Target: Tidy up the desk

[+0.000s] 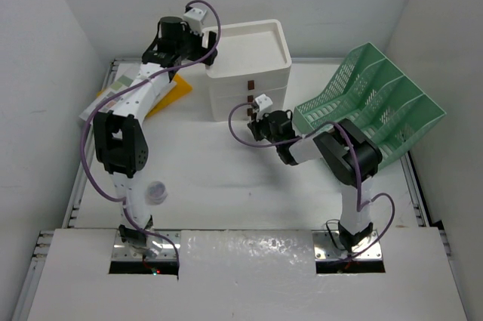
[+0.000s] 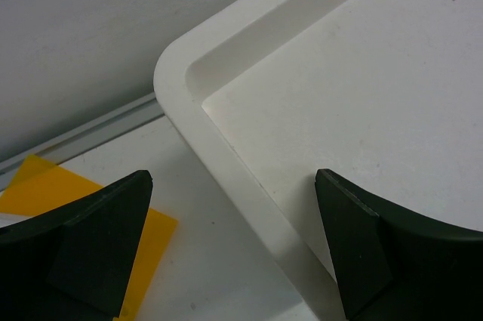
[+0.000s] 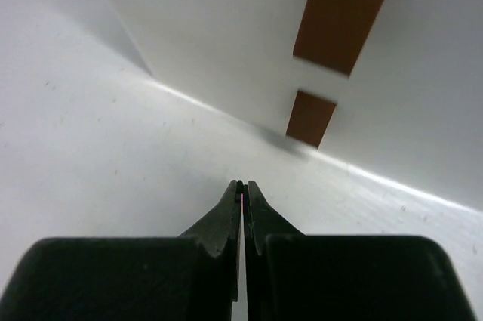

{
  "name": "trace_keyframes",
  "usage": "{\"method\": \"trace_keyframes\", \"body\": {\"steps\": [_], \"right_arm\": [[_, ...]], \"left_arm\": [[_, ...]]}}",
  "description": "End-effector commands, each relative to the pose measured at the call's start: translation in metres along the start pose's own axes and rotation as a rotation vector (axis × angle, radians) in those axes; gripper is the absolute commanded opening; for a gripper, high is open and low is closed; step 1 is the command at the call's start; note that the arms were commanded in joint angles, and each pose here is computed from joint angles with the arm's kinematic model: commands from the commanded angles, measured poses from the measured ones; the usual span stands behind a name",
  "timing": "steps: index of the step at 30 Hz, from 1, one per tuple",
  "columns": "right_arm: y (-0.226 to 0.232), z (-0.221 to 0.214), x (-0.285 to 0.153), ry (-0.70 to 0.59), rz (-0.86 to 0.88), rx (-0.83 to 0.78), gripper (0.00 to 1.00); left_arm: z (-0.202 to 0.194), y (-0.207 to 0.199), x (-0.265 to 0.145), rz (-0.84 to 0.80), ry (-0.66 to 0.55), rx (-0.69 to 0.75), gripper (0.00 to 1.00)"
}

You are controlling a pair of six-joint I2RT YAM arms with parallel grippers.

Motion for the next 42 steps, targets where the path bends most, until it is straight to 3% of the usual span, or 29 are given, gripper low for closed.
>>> {"method": "trace_keyframes", "body": {"steps": [1,4,7,9,11,15,21,24,30,42], "right_arm": [[-0.002,0.028,-0.014,-0.105,0.058,0.044,0.0],[-0.007,0.04,-0.027,-0.099,0.029,0.038,0.15],[-0.016,0.053,-0.033,-0.017,0.047,0.107,0.34],[-0.018,0.046,-0.036,0.09,0.098,0.189,0.42],[-0.017,0.052,-0.033,0.076,0.141,0.221,0.53],[-0.023,0.06,-0.027,0.058,0.11,0.32,0.63],[-0.023,0.076,-0.042,-0.09,0.221,0.742,0.65],[-0.015,0.072,-0.04,-0.116,0.259,0.858,0.64],[-0.025,0.044,-0.039,-0.143,0.13,0.836,0.64],[-0.033,0.029,0.011,-0.198,0.155,0.828,0.64]], "left_arm": [[-0.034,0.003,-0.011,-0.024,0.152,-0.001,0.88],[-0.013,-0.003,-0.029,-0.059,0.1,0.019,0.88],[0.009,-0.01,-0.049,-0.096,0.041,0.062,0.9],[0.016,-0.013,-0.056,-0.114,0.03,0.079,0.91],[0.023,-0.012,-0.061,-0.097,0.028,0.079,0.91],[0.018,-0.011,-0.057,-0.082,0.057,0.045,0.91],[0.014,-0.009,-0.051,-0.065,0.114,-0.003,0.91],[0.018,-0.007,-0.044,-0.047,0.119,-0.027,0.92],[0.028,-0.005,-0.028,-0.028,0.11,-0.111,0.92],[0.006,0.012,-0.003,0.045,0.116,-0.109,0.93]]}}
Point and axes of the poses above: each gripper's point midway between its finger pads, its own x axis out along the fingers, its own y axis along the line the jaws close on, z = x × y, the point moved 7 cm from there along -x, back along the fingers, and after that the axes turned 3 degrees about -x, right-handed, at the moved point
